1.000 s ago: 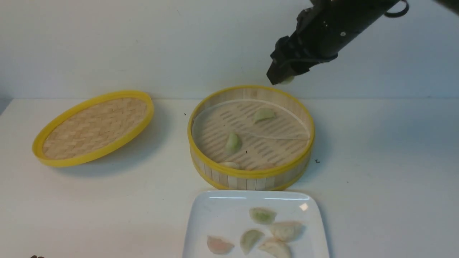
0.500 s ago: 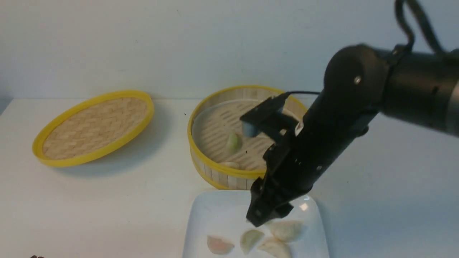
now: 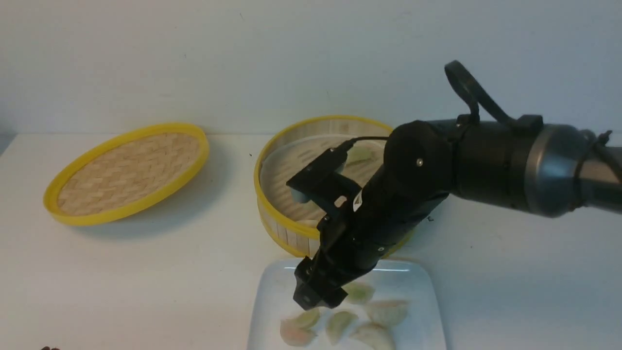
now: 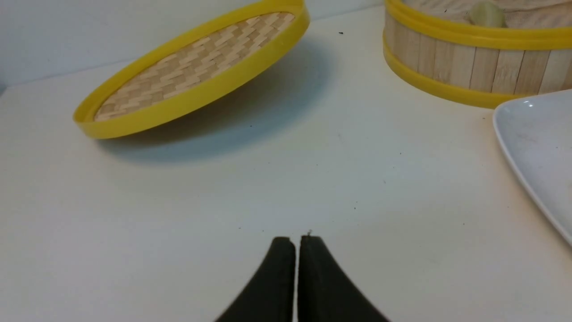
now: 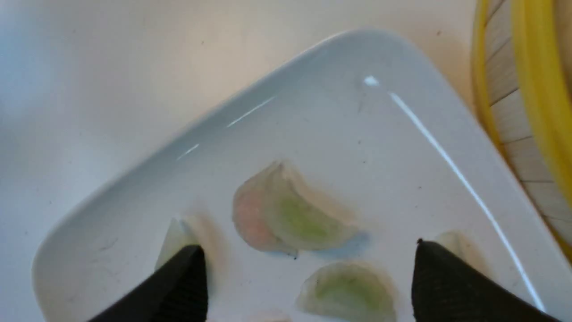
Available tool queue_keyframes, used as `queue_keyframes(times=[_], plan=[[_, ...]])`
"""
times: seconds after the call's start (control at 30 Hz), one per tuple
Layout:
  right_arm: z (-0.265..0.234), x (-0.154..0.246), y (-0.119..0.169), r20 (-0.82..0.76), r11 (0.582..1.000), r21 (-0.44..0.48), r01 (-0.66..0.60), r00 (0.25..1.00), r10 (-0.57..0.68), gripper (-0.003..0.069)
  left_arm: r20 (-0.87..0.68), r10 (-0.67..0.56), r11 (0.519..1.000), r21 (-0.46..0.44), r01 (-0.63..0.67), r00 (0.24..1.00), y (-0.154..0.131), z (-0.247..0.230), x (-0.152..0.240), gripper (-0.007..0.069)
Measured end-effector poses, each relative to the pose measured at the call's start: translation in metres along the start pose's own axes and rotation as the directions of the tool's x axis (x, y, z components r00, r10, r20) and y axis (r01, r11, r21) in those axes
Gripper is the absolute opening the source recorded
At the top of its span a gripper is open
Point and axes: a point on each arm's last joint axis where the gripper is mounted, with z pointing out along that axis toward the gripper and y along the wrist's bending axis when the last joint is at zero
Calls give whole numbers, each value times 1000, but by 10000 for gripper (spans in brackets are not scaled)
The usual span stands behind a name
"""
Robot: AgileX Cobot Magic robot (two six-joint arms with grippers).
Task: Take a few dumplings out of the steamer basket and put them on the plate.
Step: Use the right arm to grab a dumpling from inside the steamer
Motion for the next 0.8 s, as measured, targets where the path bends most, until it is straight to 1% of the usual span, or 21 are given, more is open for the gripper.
queue_keyframes(times=[0.07,0.17,0.3,0.47,0.53,0.63,0.8], plan=[[-8,-8,-5,24,1000,28,-13,1000,12,563,0,0,1000,0,0,1000,0,0,0,-6],[-26,-21,-22,66,995,96,-36,997,30,554,0,0,1000,0,0,1000,0,0,0,-6],[-59,-37,-58,160,974,200,-104,985,72,524,0,0,1000,0,0,1000,0,0,0,-6],[-85,-56,-108,273,944,267,-193,955,119,506,0,0,1000,0,0,1000,0,0,0,-6],[-78,-64,-128,283,937,279,-209,951,128,506,0,0,1000,0,0,1000,0,0,0,-6],[-63,-74,-146,283,936,291,-198,952,113,505,0,0,1000,0,0,1000,0,0,0,-6],[-12,-86,-173,249,938,292,-186,962,113,505,0,0,1000,0,0,1000,0,0,0,-6]])
